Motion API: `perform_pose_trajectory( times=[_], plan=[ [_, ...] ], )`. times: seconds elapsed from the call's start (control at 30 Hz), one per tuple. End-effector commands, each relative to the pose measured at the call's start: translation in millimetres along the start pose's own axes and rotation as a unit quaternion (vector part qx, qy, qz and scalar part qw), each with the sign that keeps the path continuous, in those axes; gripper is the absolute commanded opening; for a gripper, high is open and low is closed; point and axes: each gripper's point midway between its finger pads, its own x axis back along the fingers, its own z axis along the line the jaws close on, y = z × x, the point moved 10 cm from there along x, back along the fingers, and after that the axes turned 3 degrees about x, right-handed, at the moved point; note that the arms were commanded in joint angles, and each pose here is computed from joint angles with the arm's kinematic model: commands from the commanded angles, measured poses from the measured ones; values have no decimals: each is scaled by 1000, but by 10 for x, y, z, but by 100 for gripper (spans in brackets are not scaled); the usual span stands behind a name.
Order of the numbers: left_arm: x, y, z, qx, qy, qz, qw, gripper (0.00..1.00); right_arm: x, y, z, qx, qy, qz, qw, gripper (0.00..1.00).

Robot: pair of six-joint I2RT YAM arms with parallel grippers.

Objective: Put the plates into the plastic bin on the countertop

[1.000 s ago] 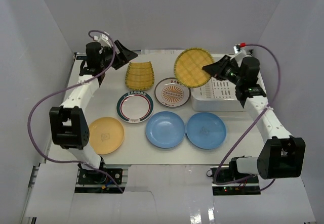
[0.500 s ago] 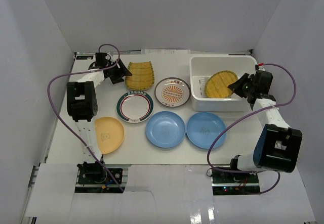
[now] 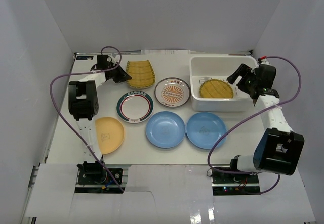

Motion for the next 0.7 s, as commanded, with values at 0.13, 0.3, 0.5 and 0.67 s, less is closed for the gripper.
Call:
perform_pose_trajectory(
  times=[0.13, 0.3, 0.5, 0.67],
  plan=[
    [924, 314, -657, -15, -93, -131, 987, 0, 433, 338, 741, 82, 89, -76, 990, 90],
    [1520, 152, -1242, -54, -189, -150, 969, 0, 692, 36, 1584, 124, 277, -56, 951, 90],
    [1612, -632, -1454, -70, -253, -77, 962, 0, 795, -344, 2243, 114, 427, 1, 897, 90],
    [1673, -1072, -1562, -82, -312, -21, 946, 0, 579, -575, 2445, 116, 451, 58, 883, 90]
  ],
)
